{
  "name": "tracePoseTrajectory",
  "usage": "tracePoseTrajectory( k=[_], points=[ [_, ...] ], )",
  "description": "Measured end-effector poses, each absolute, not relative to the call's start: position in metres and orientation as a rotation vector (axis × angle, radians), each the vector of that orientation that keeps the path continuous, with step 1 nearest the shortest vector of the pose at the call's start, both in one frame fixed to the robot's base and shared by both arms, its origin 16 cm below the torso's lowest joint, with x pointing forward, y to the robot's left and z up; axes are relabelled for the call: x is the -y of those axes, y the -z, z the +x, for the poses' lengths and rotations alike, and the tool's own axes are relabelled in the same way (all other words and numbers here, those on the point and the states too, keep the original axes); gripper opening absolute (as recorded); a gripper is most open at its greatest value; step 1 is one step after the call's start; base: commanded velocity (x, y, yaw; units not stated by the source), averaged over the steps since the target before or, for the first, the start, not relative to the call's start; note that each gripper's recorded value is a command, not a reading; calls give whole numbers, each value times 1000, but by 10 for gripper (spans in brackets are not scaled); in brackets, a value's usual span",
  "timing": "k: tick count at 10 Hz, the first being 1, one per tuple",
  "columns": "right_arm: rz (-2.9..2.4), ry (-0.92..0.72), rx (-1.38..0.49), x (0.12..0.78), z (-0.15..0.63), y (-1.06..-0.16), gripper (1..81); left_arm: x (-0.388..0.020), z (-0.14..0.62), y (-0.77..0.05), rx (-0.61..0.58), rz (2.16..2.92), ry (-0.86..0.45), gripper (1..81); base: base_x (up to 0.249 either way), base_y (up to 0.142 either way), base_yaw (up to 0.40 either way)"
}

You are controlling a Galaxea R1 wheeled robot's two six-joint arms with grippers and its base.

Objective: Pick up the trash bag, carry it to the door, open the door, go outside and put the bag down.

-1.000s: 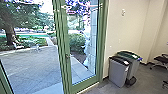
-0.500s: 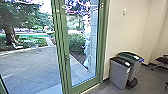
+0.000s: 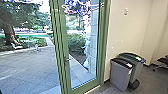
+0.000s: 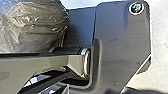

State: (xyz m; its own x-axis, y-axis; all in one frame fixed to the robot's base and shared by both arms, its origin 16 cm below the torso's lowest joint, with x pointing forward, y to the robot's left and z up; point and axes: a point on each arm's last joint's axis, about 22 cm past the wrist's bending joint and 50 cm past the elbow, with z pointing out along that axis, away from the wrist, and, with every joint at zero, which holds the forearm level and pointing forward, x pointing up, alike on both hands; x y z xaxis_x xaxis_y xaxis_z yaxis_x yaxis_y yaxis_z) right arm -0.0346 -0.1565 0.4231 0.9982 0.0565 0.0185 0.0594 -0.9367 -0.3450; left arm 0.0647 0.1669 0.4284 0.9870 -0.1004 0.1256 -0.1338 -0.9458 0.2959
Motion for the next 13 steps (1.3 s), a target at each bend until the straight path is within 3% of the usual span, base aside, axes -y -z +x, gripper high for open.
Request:
tracePoseTrajectory(
  k=[13],
  points=[
    [-2775, 25, 56, 148, -53, -423, 811, -171, 52, -426, 187, 2829, -145, 10, 117, 0, 0]
  ],
)
